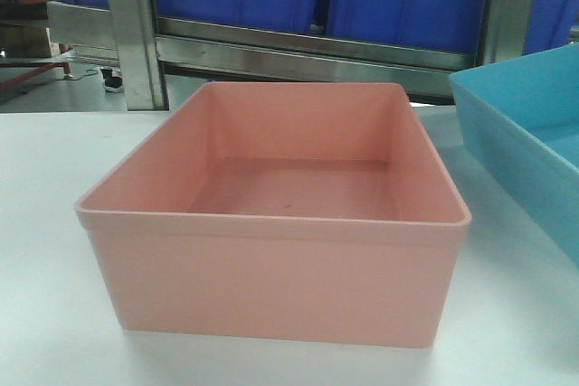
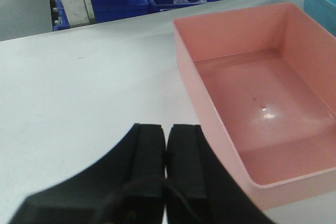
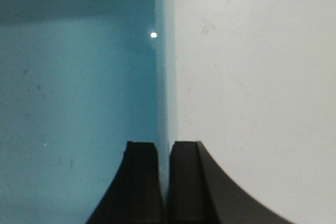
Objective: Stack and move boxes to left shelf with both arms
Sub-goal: 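Grip the light-blue bin's rim with the right gripper and lift it over the pink bin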
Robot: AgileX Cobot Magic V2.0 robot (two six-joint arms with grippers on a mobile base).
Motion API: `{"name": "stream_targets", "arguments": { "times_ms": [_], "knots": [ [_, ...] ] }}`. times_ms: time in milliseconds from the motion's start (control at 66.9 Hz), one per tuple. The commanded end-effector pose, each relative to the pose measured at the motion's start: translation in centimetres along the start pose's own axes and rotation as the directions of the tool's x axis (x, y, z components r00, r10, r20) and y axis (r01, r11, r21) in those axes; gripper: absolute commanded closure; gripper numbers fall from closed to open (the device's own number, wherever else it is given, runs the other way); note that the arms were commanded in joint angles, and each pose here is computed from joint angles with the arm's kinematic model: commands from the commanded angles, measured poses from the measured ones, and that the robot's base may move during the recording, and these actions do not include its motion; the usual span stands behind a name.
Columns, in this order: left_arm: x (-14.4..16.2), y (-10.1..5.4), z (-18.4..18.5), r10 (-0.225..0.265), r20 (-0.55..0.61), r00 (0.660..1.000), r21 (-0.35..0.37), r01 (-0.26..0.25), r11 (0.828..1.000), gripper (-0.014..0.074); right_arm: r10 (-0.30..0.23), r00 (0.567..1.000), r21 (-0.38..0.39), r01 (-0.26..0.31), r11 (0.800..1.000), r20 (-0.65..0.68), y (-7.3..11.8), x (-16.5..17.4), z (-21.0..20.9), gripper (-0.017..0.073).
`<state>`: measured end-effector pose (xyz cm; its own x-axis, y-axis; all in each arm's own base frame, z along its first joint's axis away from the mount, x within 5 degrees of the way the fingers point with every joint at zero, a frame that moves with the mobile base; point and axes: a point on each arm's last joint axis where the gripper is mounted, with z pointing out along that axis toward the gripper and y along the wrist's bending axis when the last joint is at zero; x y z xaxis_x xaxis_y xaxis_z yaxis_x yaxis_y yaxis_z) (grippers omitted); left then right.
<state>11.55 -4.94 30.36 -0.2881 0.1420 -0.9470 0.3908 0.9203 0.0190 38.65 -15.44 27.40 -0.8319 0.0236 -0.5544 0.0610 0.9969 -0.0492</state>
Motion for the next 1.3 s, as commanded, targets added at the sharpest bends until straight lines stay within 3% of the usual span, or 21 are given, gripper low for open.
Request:
{"name": "stream_targets", "arguments": {
  "times_ms": [0, 433, 568, 717, 822, 926, 1031, 1195, 1285],
  "knots": [
    [-1.7, -0.1, -0.4, 0.005, 0.117, 0.993, 0.01, -0.006, 1.0, 0.0603, 0.023, 0.983, 0.018, -0.027, 0.999, 0.181, 0.2, -2.4, -5.3, 0.0504],
    [-1.7, -0.1, -0.4, 0.005, 0.117, 0.993, 0.01, -0.006, 1.0, 0.0603, 0.078, 0.945, -0.069, -0.059, 0.996, 0.318, 2.5, -2.8, -12.7, 0.0504],
    [-1.7, -0.1, -0.4, 0.005, 0.117, 0.993, 0.01, -0.006, 1.0, 0.0603, 0.152, 0.924, -0.133, -0.111, 0.985, 0.352, 3.5, -2.5, -15.6, 0.0504],
    [-1.7, -0.1, -0.4, 0.005, 0.117, 0.993, 0.01, -0.006, 1.0, 0.0603, 0.252, 0.892, -0.216, -0.18, 0.96, 0.377, 5.2, -2.2, -18.7, 0.0504],
    [-1.7, -0.1, -0.4, 0.005, 0.117, 0.993, 0.01, -0.006, 1.0, 0.0603, 0.338, 0.863, -0.282, -0.241, 0.929, 0.376, 6.7, -2.0, -20.6, 0.0504],
    [-1.7, -0.1, -0.4, 0.005, 0.117, 0.993, 0.01, -0.006, 1.0, 0.0603, 0.422, 0.834, -0.368, -0.291, 0.883, 0.355, 8.9, -1.8, -22.3, 0.0504],
    [-1.7, -0.1, -0.4, 0.005, 0.119, 0.993, 0.01, -0.006, 1.0, 0.0603, 0.467, 0.821, -0.45, -0.299, 0.841, 0.328, 11.5, -1.7, -23.5, 0.0503],
    [-1.7, -0.1, -0.4, 0.005, 0.119, 0.993, 0.01, -0.006, 1.0, 0.0603, 0.55, 0.802, -0.573, -0.345, 0.744, 0.231, 15.4, -1.8, -24.3, 0.0503],
    [-1.7, -0.1, -0.4, 0.005, 0.119, 0.993, 0.01, -0.006, 1.0, 0.0603, 0.563, 0.802, -0.613, -0.347, 0.71, 0.198, 17.4, -1.7, -24.4, 0.0503]
  ]
}}
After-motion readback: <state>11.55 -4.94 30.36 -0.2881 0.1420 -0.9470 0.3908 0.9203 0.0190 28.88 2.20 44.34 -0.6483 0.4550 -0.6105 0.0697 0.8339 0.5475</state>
